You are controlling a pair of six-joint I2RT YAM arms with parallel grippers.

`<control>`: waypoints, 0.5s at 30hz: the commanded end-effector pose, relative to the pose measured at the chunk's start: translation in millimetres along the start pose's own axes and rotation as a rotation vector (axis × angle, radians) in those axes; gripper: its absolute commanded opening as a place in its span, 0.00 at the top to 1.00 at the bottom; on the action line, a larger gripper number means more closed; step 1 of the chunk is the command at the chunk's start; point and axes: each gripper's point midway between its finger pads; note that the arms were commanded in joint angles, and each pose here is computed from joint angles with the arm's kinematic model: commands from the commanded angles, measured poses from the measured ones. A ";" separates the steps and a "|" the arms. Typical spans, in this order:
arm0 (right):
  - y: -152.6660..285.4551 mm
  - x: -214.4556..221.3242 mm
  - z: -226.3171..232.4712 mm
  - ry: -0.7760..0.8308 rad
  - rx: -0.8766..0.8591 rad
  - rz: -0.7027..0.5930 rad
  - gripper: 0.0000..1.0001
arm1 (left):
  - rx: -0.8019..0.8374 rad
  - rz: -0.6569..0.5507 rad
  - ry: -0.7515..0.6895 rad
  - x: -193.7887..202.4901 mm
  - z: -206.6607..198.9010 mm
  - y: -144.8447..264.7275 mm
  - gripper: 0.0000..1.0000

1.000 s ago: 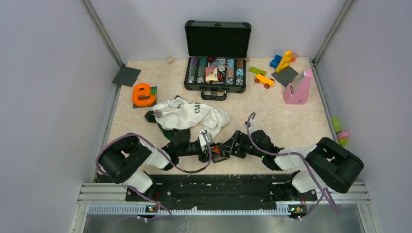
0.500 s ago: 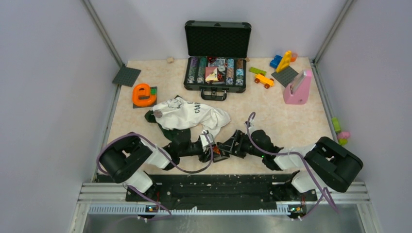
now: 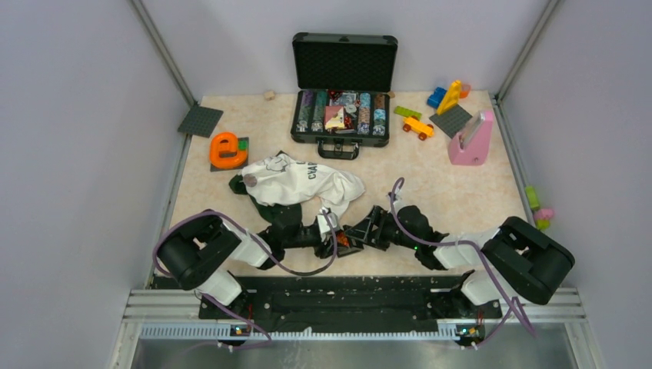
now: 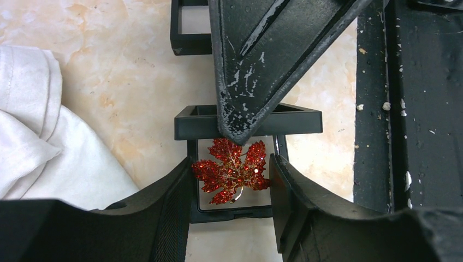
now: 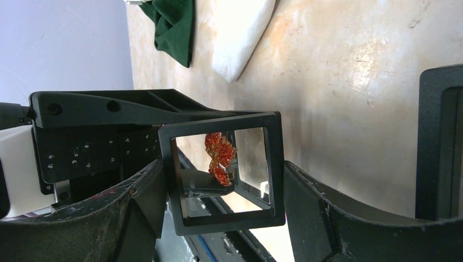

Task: Remove the brooch from the garment
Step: Place the brooch in the brooch box.

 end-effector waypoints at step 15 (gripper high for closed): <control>1.8 -5.7 6.5 0.007 -0.043 -0.026 0.62 | 0.036 -0.010 -0.040 -10.2 -0.6 -10.8 0.73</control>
Point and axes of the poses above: each gripper's point midway between its finger pads, its own y axis back along the fingers, its own z axis along the line the jaws close on, x = y × z, and after that the axes turned 3 degrees about y, right-handed
